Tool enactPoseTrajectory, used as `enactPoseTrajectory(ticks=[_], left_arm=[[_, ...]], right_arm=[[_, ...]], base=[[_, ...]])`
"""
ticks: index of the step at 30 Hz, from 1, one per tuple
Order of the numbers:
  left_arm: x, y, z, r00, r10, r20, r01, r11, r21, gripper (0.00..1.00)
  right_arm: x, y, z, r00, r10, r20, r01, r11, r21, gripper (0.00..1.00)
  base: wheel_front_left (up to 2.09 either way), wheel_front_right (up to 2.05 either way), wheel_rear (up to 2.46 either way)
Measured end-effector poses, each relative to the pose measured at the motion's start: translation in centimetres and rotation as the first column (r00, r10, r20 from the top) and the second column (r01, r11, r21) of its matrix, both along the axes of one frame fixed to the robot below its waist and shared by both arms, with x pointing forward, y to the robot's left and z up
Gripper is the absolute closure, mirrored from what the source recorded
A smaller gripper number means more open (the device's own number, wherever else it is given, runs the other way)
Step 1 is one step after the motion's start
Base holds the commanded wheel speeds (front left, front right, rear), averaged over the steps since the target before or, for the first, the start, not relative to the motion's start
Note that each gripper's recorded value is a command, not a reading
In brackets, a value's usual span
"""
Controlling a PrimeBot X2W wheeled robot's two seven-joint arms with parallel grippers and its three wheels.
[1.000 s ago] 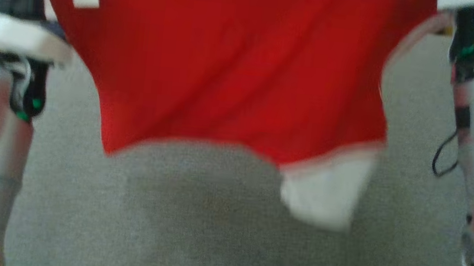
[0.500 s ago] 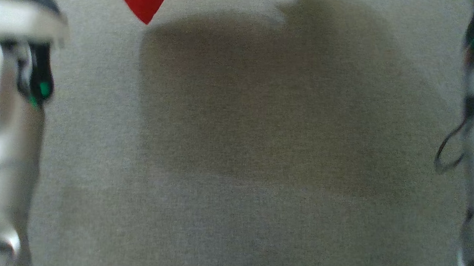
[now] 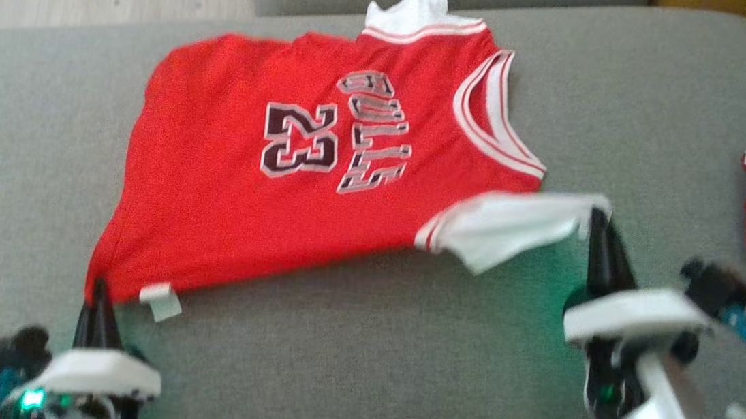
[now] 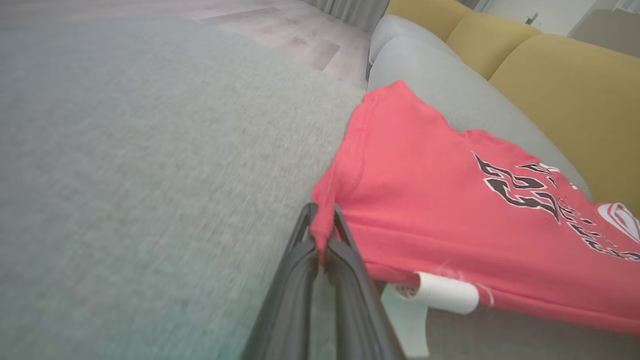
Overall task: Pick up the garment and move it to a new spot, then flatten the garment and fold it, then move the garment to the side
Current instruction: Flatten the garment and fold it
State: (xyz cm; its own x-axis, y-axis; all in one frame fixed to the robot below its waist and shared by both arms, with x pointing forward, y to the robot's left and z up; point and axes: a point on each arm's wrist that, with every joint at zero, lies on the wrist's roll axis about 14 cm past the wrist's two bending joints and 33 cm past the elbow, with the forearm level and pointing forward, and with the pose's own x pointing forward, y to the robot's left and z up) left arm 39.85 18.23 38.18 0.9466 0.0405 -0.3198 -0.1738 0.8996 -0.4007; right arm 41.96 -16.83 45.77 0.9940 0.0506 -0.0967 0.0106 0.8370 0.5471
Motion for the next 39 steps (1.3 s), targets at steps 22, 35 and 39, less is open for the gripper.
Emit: enactPoseTrajectory(ticks=[22, 35, 39], left_arm=[[-6.1, -0.8, 1.9, 0.996, -0.041, 0.074, 0.042, 0.999, -0.014, 1.00], [0.0, -2.0, 3.5, 0.992, -0.065, 0.111, 0.067, 0.998, -0.016, 1.00], [1.6, -1.6, 2.6, 0.996, -0.050, 0.073, 0.051, 0.999, -0.004, 1.00]], right_arm=[[-9.1, 1.7, -1.6, 0.999, 0.030, -0.039, -0.024, 0.987, 0.157, 1.00], [0.0, 2.5, 1.1, 0.999, 0.047, 0.023, -0.049, 0.992, 0.117, 1.00], [2.7, 2.7, 0.1, 0.998, 0.054, -0.015, -0.053, 0.995, 0.086, 1.00]], base=[[0.00, 0.00, 0.00], [0.00, 0.00, 0.00], [0.00, 0.00, 0.00]])
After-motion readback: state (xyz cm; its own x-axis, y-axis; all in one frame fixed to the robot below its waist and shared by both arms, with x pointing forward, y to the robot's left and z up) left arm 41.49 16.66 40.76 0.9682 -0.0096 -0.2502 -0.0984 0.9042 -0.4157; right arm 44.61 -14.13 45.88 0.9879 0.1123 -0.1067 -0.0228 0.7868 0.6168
